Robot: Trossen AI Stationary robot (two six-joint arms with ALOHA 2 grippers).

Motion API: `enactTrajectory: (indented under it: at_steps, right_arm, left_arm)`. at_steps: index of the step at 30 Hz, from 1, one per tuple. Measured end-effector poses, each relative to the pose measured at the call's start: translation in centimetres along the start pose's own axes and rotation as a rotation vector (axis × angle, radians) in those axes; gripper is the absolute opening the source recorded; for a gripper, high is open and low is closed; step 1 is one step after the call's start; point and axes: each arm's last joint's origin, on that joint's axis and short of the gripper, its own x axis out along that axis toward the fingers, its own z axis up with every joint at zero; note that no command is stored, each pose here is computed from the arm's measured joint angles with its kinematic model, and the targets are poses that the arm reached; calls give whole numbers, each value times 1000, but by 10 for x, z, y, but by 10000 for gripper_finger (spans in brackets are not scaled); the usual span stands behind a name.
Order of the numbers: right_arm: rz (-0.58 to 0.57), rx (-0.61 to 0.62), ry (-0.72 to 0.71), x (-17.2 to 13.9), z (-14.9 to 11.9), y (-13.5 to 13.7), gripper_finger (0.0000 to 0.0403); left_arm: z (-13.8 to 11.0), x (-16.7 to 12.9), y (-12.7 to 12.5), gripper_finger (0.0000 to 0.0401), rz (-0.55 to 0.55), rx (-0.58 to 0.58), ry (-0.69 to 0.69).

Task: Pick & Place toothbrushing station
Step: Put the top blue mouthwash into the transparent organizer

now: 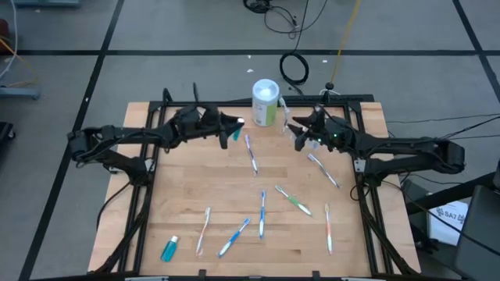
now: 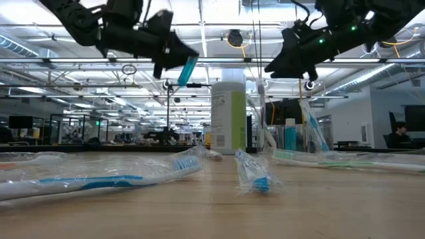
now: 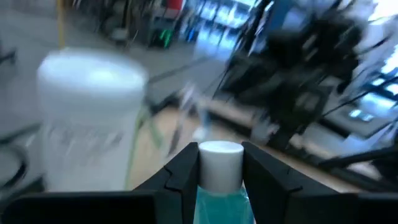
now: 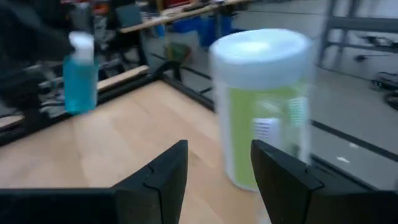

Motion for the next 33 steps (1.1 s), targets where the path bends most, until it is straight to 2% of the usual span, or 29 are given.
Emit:
enactTrajectory:
  at_steps: [3, 7, 10, 16, 21, 26, 33]
  right_arm:
    - [96, -39, -45, 11, -1, 5, 172]
    - [297, -77, -120, 27, -5, 16, 180]
    - [397, -86, -199, 37, -8, 24, 195]
    - [464, -89, -281, 54, -18, 30, 243]
    - [563, -102, -269, 72, -15, 41, 273]
    - [618, -97, -251, 89, -13, 58, 283]
    - [656, -24, -252, 108, -8, 76, 283]
  left_arm:
    - [3, 1, -8, 112, -28, 41, -46]
    - [1, 1, -16, 112, -51, 94, -38]
    - [1, 2, -19, 112, -59, 104, -44]
    - [2, 2, -28, 113, -94, 109, -71]
    - [2, 2, -38, 113, -135, 111, -96]
    - [2, 2, -45, 113, -159, 129, -117]
    - [1, 1, -51, 113, -182, 138, -121]
